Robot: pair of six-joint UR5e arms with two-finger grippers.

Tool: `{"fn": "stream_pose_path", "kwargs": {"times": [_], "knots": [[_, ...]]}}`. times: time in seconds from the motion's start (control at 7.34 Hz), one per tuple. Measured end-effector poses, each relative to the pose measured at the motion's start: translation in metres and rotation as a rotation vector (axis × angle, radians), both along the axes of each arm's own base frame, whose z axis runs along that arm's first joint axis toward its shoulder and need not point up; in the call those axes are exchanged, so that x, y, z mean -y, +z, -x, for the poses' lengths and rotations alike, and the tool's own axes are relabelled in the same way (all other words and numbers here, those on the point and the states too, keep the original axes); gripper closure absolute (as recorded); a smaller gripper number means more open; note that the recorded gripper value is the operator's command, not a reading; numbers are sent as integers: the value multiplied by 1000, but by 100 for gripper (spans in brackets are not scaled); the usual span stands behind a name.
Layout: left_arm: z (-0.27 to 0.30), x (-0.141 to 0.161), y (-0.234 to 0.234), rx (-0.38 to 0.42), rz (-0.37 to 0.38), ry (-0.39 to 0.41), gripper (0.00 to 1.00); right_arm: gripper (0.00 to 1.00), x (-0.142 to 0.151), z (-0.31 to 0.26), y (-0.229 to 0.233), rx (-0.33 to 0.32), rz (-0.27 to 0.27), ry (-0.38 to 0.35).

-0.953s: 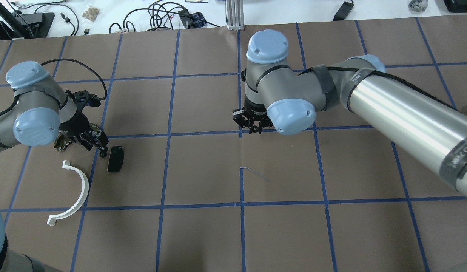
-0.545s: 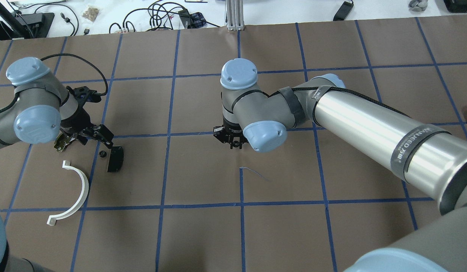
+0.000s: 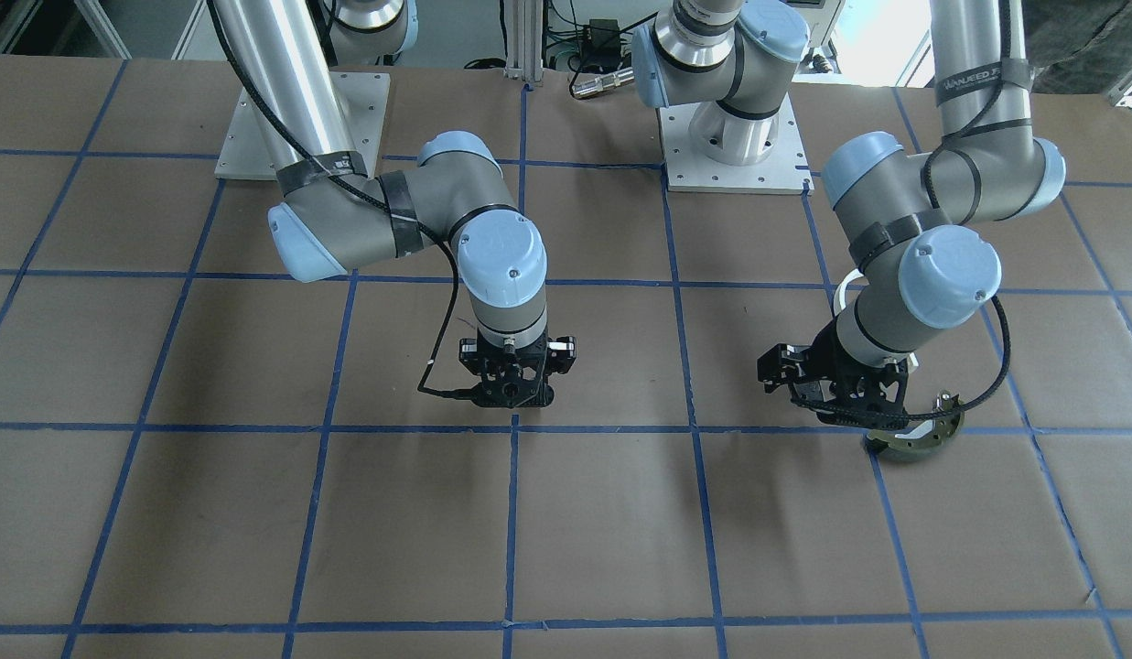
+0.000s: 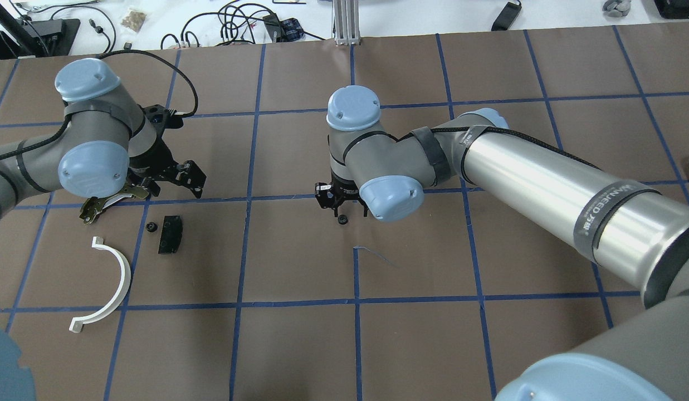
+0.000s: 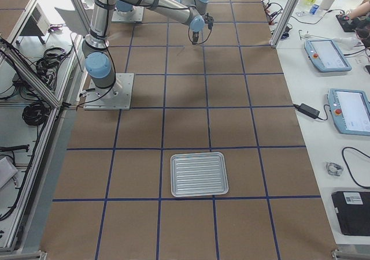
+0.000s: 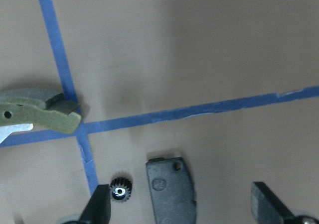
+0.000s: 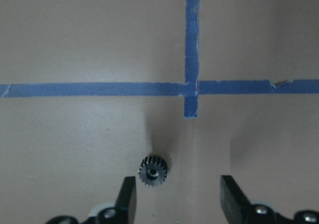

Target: Place bearing gear from tray to pile

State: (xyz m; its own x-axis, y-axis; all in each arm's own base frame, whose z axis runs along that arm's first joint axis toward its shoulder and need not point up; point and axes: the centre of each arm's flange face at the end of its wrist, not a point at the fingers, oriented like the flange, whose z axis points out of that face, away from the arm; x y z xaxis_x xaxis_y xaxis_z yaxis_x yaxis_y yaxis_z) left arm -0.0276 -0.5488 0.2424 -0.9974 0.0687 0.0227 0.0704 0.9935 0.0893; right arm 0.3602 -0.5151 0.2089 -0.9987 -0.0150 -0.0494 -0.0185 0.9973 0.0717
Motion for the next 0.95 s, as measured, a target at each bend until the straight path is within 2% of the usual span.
{"fn": "stream_pose_path", "kwargs": {"times": [0.27, 0.54, 0.68, 0.95], "knots": [[53, 1, 2, -32, 14, 105, 0, 0, 26, 53, 34, -39, 18, 85], [144, -2, 10, -30, 34, 170, 0, 0, 37, 128, 81, -59, 8, 155], [196, -7, 12, -28, 44, 177, 0, 0, 35, 160, 118, -67, 38, 166], [276, -22, -6, -34, 70, 150, 0, 0, 9, 191, 196, -75, 106, 157]]}}
